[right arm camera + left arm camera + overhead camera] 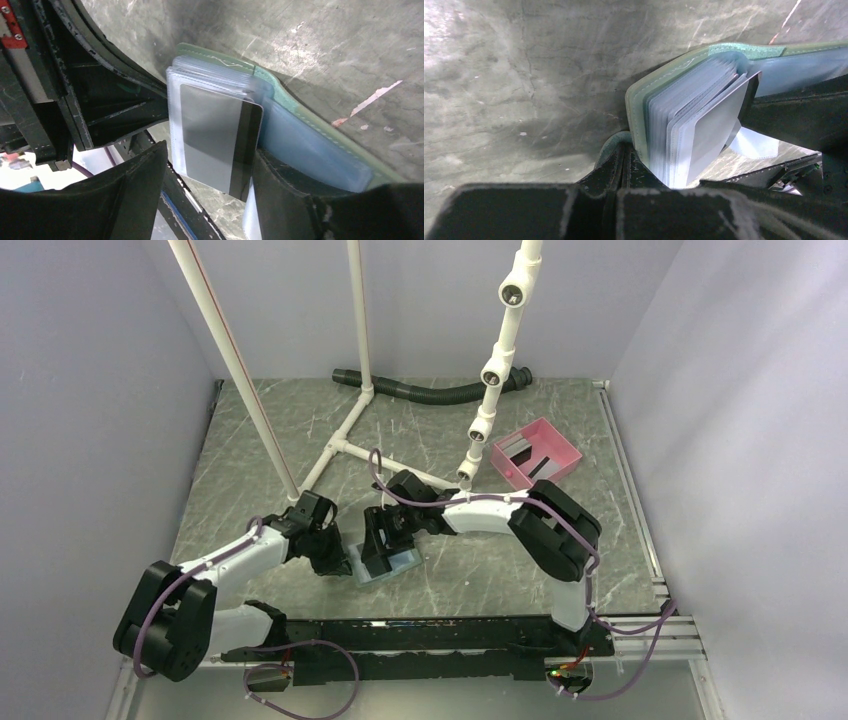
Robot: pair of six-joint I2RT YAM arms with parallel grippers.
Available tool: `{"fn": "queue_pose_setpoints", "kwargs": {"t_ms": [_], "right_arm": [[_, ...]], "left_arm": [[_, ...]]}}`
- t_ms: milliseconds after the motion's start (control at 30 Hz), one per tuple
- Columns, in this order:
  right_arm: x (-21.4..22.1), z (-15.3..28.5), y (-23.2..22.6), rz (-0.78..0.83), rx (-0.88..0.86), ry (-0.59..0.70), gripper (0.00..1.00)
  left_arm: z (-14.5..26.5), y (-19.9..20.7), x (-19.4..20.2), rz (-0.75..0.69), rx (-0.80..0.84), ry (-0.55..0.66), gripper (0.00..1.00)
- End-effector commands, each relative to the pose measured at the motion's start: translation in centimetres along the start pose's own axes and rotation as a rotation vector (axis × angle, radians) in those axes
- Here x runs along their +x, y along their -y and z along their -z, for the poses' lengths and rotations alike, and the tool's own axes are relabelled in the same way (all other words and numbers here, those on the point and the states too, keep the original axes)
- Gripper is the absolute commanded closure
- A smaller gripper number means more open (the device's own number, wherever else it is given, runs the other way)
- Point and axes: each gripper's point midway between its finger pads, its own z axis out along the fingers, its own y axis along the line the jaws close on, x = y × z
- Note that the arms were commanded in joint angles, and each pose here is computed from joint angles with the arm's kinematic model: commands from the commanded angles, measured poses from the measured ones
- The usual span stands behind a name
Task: Put the credit cards into the card holder
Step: Insert the credit card into the card holder.
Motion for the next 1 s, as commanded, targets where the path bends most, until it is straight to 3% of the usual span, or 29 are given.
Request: {"fn": "queue_pose_setpoints", "kwargs": {"t_ms": [0, 267, 467, 533, 733, 833, 967], "right_arm": [[-0.9, 1.2, -3.5, 0.134, -0.032, 0.039, 0.33], [-0.8, 1.6, -5.3, 0.086, -0.078, 0.030, 0.33], [-2.5, 0.7, -7.6, -0.134, -0.193, 0.110, 0.54], [-2.6, 0.2, -7.9, -0.138, -0.193, 0.105, 0.54], [-1.3, -0.2, -6.4, -0.090, -0.127, 0.084, 0.47], [-1.0, 1.1, -3.5, 0.026, 0.022, 0.105, 0.34], [0.1, 2.8, -0.3, 0.156, 0.165, 0.068, 0.26]], "left_arm": [[-0.7, 1.8, 0.4, 0.000, 0.098, -0.006, 1.00], [-0.9, 1.6, 0.4, 0.006, 0.097, -0.005, 1.00], [-1.0, 3.3, 0.5, 0.007, 0.139, 0.016, 1.00], [-1.2, 3.6, 0.9, -0.003, 0.140, 0.010, 1.00], [-0.9, 2.8, 0.8, -0.019, 0.093, 0.025, 1.00], [-0.2, 1.6, 0.7, -0.036, 0.019, 0.037, 1.00], [0.8, 0.0, 0.3, -0.050, -0.074, 0.064, 0.89]]}}
